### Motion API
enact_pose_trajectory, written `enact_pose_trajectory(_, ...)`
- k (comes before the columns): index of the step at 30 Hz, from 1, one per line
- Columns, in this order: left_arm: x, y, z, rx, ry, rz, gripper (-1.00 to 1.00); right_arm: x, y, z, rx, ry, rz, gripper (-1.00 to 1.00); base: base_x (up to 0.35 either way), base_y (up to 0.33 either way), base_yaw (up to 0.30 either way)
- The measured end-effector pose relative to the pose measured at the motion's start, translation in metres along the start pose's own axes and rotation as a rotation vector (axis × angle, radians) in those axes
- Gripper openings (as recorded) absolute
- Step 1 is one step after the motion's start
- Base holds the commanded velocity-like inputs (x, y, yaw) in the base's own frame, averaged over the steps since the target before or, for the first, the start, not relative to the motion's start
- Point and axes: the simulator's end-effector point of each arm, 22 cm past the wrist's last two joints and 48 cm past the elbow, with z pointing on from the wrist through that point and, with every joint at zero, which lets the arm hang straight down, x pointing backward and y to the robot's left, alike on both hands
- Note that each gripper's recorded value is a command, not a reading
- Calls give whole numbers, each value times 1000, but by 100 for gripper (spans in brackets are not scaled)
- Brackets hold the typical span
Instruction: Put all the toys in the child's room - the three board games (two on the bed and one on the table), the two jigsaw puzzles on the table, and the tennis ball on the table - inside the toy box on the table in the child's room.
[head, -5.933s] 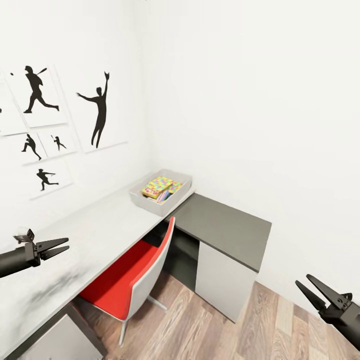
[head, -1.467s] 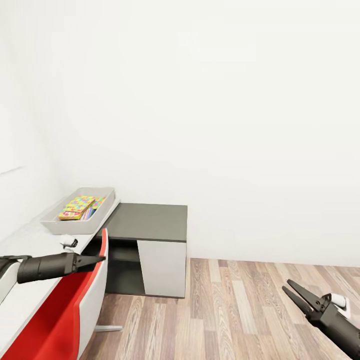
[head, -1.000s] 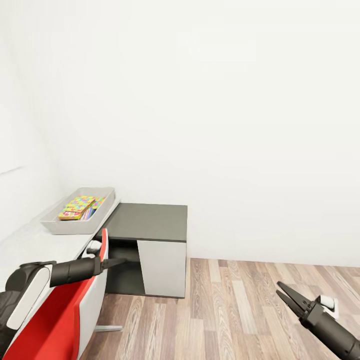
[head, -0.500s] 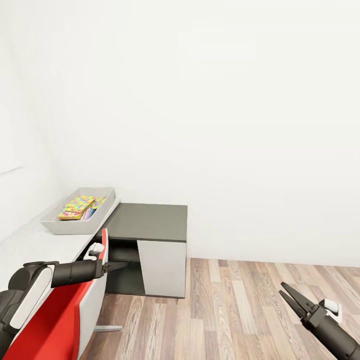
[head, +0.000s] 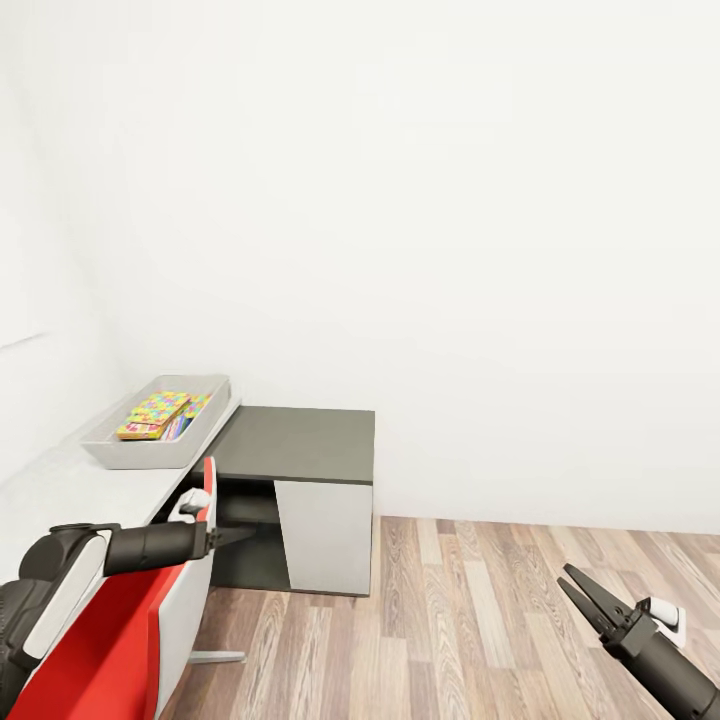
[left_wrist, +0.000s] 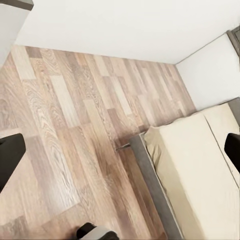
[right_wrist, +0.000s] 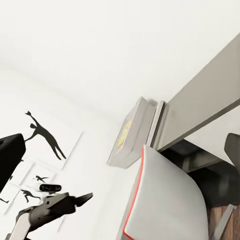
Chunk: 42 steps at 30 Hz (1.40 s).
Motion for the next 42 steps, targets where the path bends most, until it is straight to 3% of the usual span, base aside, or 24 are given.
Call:
enact_pose_trajectory(13,3,11,7,-59,4,-5,100,6,-27,-3,82,11,36,100,0,0,0)
enact_pose_trajectory(14,3,25,6,-122,4,-4,100,6,-33,-4,110,11,36,100,0,0,0)
enact_pose_trajectory(15,3,27,7,-132,4,-5,100,6,-34,-4,114,11,37,100,0,0,0)
enact_pose_trajectory(42,10,47,18,-237,8,-31,100,10,-70,-9,280,20,41,100,0,0,0)
